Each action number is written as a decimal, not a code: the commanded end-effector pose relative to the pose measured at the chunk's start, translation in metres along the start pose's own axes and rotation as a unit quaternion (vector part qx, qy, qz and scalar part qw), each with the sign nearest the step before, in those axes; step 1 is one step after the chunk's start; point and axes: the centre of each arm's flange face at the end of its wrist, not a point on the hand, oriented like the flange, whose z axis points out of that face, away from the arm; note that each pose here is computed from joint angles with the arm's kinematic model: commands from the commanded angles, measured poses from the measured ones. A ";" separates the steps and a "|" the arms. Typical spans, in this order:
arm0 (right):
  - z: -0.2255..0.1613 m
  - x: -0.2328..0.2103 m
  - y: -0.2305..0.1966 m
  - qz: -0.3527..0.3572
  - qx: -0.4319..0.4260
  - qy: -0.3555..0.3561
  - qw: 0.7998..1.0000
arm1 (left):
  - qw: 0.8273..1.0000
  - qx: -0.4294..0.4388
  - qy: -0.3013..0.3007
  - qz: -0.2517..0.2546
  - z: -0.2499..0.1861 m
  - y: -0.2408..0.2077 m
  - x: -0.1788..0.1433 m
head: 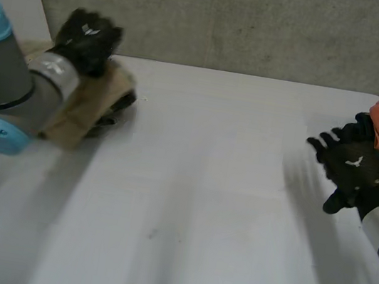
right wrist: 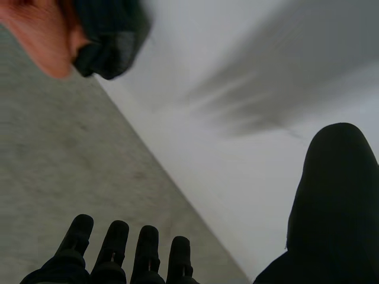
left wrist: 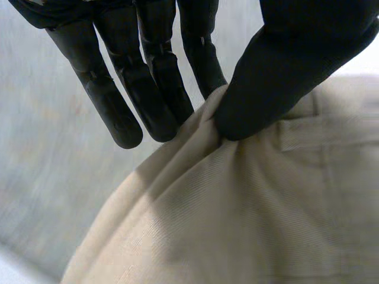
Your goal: Fold the laundry.
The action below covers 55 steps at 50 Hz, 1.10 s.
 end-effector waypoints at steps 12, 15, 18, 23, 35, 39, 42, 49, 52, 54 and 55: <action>-0.002 0.026 -0.004 0.079 -0.003 0.057 0.995 | 0.984 0.040 0.135 -0.113 -0.013 -0.012 0.186; -0.003 0.025 -0.003 0.080 -0.005 0.055 0.995 | 0.984 0.038 0.136 -0.107 -0.017 -0.012 0.186; -0.003 0.024 -0.004 0.083 -0.005 0.052 0.995 | 0.985 0.041 0.130 -0.103 -0.023 -0.021 0.178; -0.003 0.024 -0.006 0.085 -0.009 0.049 0.995 | 0.991 0.045 0.094 -0.082 -0.042 -0.045 0.131; 0.006 -0.020 -0.034 0.228 -0.058 -0.069 0.969 | 0.996 -0.070 0.008 -0.060 -0.114 -0.019 0.076; 0.023 -0.033 -0.032 0.250 -0.074 -0.095 0.961 | 0.991 -0.123 0.007 -0.052 -0.131 0.008 0.076; 0.038 -0.053 -0.031 0.246 -0.076 -0.119 0.959 | 0.985 -0.163 0.018 -0.046 -0.145 0.025 0.079; 0.070 -0.098 -0.024 0.225 -0.071 -0.164 0.958 | 0.974 -0.218 0.041 -0.040 -0.162 0.048 0.087; 0.080 -0.106 -0.018 0.221 -0.072 -0.164 0.959 | 0.969 -0.239 0.049 -0.037 -0.163 0.060 0.092; 0.088 -0.112 -0.015 0.212 -0.065 -0.163 0.961 | 0.966 -0.251 0.048 -0.036 -0.162 0.068 0.093; 0.090 -0.115 -0.015 0.208 -0.059 -0.164 0.962 | 0.965 -0.254 0.047 -0.036 -0.161 0.070 0.092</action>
